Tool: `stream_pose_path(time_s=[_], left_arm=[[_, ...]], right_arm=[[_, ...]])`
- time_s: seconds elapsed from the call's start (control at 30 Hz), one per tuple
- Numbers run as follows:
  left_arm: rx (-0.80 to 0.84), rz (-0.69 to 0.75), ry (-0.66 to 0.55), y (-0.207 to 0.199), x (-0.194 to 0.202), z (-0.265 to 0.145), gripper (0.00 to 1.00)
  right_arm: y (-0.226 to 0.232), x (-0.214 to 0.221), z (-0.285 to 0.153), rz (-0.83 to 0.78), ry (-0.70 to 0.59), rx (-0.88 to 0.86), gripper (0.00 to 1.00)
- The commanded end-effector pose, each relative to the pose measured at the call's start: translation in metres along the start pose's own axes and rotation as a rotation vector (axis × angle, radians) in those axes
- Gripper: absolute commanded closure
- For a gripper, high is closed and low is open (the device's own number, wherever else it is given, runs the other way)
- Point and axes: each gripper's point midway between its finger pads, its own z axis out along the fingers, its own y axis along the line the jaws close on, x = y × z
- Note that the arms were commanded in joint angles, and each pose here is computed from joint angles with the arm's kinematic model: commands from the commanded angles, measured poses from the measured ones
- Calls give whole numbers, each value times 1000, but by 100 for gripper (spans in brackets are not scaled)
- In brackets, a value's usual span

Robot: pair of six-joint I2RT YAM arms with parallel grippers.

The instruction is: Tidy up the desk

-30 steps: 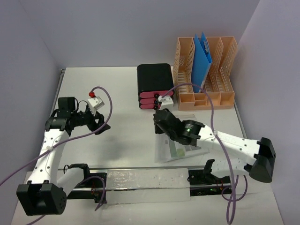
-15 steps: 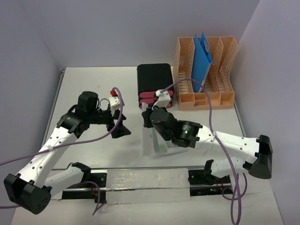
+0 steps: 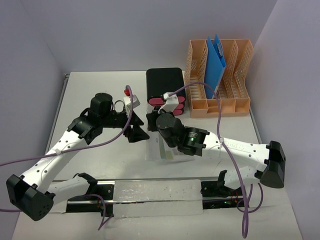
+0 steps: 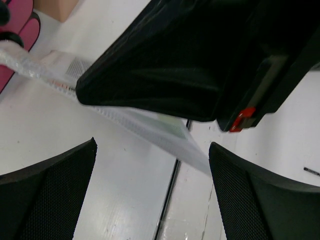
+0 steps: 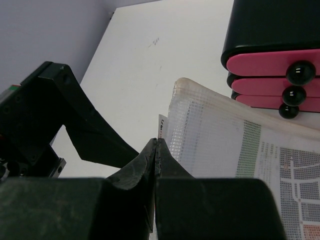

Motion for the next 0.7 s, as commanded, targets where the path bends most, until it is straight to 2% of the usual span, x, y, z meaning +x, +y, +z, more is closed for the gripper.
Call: stream_pose_path(time_s=[0.0,0.3,0.5,0.53,0.57,0.6,0.63,0.67], left_arm=[[-4,43,-73,-5,-34,4,1],[-192,5,29,47,-4,32,1],[-224,25,15,57,-5,41,2],[-228,28,20,58,-5,41,5],[-229,26,28,58,-3,41,14],[-234,34,34,59,-4,41,31],[-243,47,47,61,-2,39,58],[-249,77,56,62,-1,37,60]], right_arm=[[25,-43,-3,97,-115,-49,100],[40,-51,-4,150,-138,-114,100],[44,-50,-2,163,-136,-131,100],[45,-49,-3,163,-132,-136,100],[45,-49,-3,163,-133,-137,100],[45,-49,-4,163,-132,-142,100],[44,-51,-6,162,-134,-147,100],[44,-48,-6,157,-126,-151,100]])
